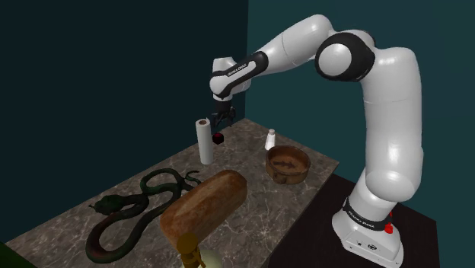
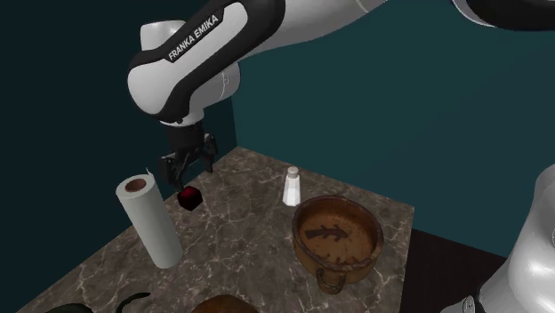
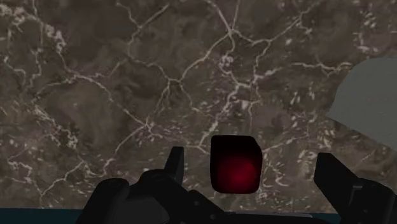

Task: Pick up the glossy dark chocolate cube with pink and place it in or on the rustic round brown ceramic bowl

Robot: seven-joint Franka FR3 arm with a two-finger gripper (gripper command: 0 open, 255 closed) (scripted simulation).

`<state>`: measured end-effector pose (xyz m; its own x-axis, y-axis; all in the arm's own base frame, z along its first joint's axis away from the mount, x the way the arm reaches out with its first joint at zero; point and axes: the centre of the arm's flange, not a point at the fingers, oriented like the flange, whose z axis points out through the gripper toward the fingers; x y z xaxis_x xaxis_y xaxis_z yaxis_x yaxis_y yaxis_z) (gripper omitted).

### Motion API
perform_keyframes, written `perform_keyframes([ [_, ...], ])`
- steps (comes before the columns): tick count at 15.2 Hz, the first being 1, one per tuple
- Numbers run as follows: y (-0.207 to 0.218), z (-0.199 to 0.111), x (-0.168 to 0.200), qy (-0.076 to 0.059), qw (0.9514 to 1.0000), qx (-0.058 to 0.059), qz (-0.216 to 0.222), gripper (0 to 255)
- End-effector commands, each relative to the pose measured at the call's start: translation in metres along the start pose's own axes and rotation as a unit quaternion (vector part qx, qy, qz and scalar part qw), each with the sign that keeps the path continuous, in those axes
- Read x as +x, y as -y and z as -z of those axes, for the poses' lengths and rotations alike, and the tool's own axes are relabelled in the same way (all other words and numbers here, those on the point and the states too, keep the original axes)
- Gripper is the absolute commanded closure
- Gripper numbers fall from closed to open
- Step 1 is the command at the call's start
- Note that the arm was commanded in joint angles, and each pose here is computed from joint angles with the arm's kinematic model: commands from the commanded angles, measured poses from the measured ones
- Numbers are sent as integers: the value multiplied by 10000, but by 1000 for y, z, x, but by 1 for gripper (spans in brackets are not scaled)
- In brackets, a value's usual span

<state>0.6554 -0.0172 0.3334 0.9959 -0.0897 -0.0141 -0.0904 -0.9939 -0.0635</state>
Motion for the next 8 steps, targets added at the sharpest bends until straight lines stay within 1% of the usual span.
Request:
perform_keyframes([
  [1,-1,-16,22,-9,10000,26,-37,0],
  [2,-1,-19,26,-12,10000,31,-44,0],
  [8,-1,-50,27,-12,10000,31,-44,0],
])
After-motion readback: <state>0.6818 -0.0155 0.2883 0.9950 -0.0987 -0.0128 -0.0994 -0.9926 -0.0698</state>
